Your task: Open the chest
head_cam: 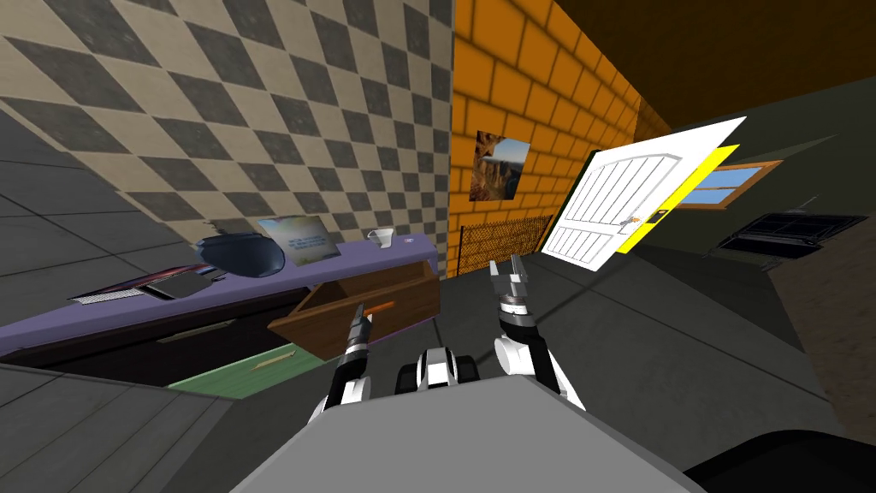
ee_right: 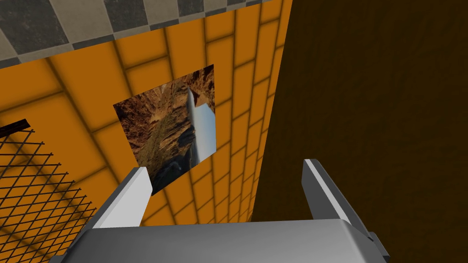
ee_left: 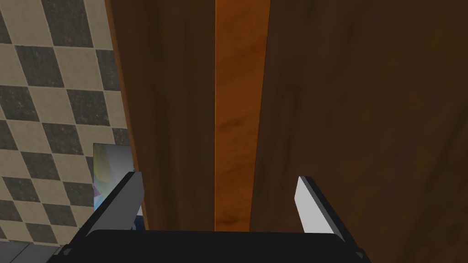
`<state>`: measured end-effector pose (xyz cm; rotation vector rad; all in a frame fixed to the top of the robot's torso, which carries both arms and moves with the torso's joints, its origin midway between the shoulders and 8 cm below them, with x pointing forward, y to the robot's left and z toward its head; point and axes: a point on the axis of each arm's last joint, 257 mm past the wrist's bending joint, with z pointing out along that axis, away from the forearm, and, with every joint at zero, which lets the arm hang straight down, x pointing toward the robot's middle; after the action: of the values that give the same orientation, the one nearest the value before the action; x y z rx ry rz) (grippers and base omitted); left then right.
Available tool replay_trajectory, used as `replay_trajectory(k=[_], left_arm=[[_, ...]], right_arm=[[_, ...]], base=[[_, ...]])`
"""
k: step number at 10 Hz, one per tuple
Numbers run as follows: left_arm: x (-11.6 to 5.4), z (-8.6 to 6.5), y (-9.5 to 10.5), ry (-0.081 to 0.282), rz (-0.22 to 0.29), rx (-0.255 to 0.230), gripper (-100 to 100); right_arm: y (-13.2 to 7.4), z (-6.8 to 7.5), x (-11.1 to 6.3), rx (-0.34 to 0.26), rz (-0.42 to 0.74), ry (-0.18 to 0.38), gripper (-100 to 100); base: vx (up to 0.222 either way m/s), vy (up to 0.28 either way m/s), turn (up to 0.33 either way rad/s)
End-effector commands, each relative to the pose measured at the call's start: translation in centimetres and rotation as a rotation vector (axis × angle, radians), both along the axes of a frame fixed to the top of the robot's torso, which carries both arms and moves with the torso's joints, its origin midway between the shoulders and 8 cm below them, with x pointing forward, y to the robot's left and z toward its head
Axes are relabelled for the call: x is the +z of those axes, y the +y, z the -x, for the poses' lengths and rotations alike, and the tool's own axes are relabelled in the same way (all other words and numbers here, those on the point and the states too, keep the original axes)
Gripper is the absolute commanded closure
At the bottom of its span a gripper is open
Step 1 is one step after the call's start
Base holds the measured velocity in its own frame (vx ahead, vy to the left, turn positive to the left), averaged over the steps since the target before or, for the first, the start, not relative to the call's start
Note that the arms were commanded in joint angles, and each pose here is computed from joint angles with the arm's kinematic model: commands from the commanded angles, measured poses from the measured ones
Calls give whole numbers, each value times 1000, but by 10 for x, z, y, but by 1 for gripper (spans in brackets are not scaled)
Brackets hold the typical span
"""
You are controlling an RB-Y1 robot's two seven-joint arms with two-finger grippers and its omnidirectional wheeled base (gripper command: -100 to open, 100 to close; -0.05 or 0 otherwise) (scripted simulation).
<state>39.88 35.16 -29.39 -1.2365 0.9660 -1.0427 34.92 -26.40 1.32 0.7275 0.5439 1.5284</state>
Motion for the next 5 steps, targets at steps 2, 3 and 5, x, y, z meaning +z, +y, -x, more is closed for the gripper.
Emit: replay_trajectory(k=[2, 3, 5], left_arm=[[19, -13, 3, 3, 0, -1, -100], [25, -17, 4, 3, 0, -1, -100], [36, -23, 6, 3, -1, -2, -100]], right_arm=[[0, 0, 0, 0, 0, 0, 0], [0, 0, 0, 0, 0, 0, 0], [0, 0, 0, 0, 0, 0, 0]], base=[[-30, -16, 5], [-32, -19, 1], [-35, -14, 3]])
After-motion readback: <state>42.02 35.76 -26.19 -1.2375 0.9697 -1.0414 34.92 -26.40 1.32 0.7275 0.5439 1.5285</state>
